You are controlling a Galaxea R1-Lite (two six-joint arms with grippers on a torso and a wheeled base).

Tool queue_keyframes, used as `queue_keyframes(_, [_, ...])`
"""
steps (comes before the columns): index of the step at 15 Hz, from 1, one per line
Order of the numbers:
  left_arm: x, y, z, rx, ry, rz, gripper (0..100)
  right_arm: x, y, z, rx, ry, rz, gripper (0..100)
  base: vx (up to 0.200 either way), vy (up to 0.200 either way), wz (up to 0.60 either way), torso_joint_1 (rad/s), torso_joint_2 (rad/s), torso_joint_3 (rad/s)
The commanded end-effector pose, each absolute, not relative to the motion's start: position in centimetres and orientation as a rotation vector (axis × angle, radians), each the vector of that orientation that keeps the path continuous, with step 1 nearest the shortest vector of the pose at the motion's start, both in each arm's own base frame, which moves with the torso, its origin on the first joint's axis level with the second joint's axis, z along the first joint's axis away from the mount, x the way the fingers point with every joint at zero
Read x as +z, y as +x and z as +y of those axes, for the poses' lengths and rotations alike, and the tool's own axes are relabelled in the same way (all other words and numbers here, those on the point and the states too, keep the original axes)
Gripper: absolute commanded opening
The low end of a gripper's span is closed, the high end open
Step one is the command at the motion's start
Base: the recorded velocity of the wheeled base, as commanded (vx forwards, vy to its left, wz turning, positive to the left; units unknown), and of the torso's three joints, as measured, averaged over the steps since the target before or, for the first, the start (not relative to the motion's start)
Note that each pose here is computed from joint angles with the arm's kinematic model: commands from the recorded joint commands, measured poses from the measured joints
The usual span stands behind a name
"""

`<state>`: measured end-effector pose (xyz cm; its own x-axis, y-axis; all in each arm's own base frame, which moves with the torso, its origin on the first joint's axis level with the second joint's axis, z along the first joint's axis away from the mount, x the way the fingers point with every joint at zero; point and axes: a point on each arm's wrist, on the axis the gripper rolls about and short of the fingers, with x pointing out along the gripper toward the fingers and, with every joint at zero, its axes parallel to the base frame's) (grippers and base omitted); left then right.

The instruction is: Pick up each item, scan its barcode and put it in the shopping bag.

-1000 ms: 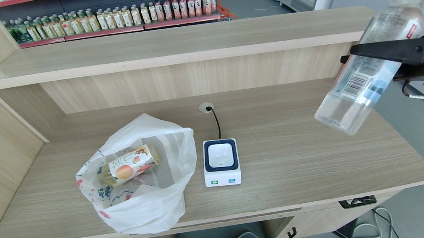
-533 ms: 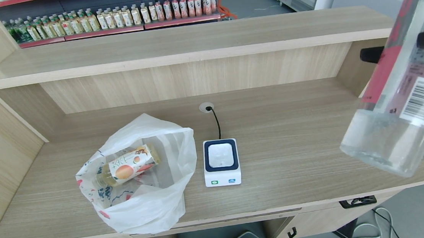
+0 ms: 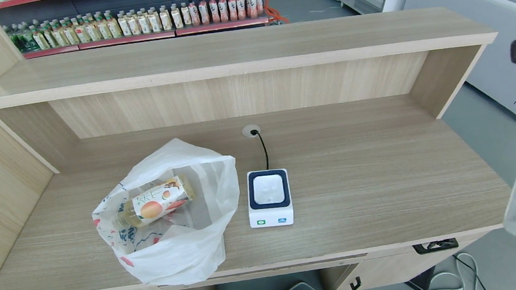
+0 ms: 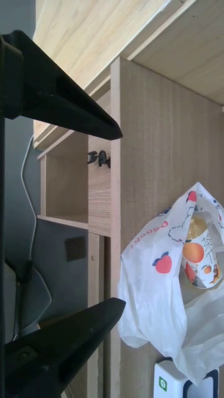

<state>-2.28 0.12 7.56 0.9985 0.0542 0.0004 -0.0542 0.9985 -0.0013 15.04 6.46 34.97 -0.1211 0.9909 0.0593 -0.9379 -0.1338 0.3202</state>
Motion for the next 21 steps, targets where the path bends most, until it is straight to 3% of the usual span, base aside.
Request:
queue_keyframes(1, [7.6,-2.3,0.1,0.055,-0.002,-0.002,100,34.2,13.8,6.1,1.702,0.291,0.249,0,0.000,0.000,0.00,0.000,0.00,0.000])
queue_keyframes(21, [7.6,-2.3,0.1,0.055,-0.002,-0.002,100,32.2,12.0,5.6,1.716,0.310,0.300,0,0.000,0.000,0.00,0.000,0.00,0.000])
